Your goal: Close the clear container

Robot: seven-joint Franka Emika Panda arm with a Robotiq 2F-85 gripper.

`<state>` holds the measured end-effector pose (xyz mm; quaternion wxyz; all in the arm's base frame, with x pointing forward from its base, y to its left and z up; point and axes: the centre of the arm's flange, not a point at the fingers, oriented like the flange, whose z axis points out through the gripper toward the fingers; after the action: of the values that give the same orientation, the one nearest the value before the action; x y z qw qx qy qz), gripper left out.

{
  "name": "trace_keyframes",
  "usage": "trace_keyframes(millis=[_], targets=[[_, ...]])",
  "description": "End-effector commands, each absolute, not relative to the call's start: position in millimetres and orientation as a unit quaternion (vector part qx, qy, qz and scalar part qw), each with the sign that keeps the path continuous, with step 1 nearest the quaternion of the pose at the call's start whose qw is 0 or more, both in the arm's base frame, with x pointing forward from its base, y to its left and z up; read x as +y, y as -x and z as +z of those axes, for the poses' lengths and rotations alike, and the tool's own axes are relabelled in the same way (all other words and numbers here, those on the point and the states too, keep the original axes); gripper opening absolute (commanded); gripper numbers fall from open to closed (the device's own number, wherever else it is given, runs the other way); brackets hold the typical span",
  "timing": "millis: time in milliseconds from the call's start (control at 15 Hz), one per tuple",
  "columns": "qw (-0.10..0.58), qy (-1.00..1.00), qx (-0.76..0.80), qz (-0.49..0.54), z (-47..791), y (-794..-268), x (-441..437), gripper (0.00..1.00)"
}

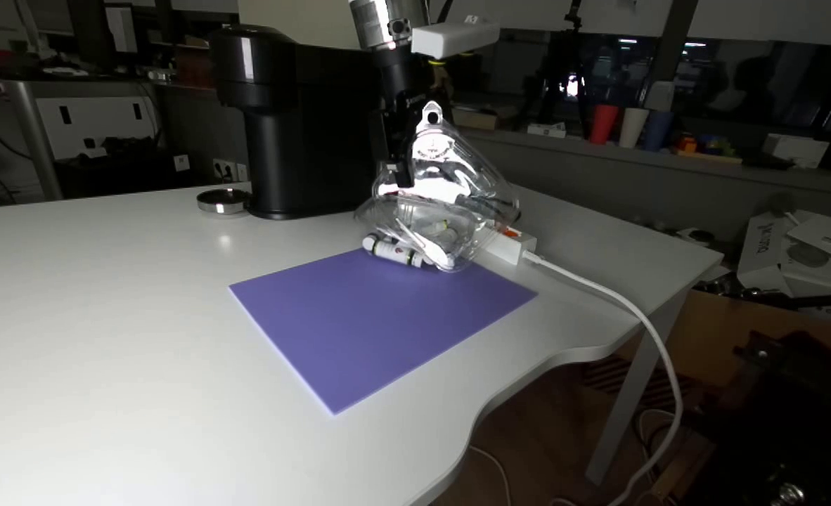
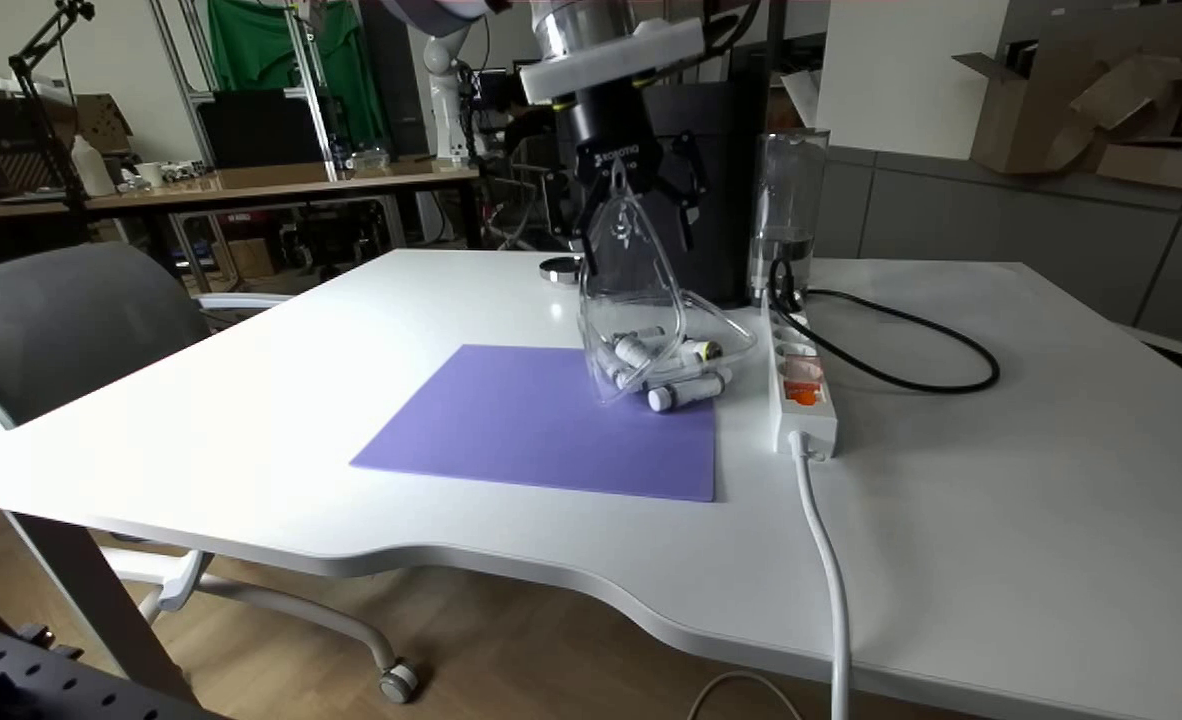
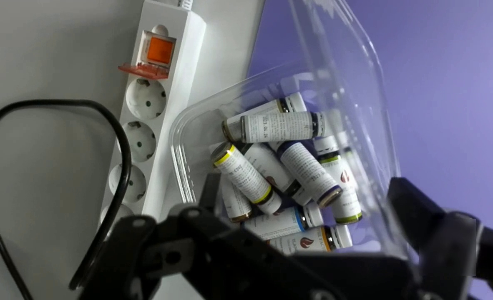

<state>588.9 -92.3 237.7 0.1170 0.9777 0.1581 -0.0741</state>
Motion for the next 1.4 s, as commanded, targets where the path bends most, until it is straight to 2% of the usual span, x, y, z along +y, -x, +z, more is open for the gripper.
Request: trace_keyframes(millis=[0,400,867,1333], targets=[[0.100,-0.967,0.220,-0.083,238.9,-602.1,-114.9,1.00],[0.126,-0.951,0.279,-0.038,242.3,-617.5,-122.9,1.00],[0.163,-0.955,0.234,0.081,243.1,-644.2,-141.0,1.00],[0.171,-0.963,0.189,0.086,233.4,-637.1,-167.1,1.00]])
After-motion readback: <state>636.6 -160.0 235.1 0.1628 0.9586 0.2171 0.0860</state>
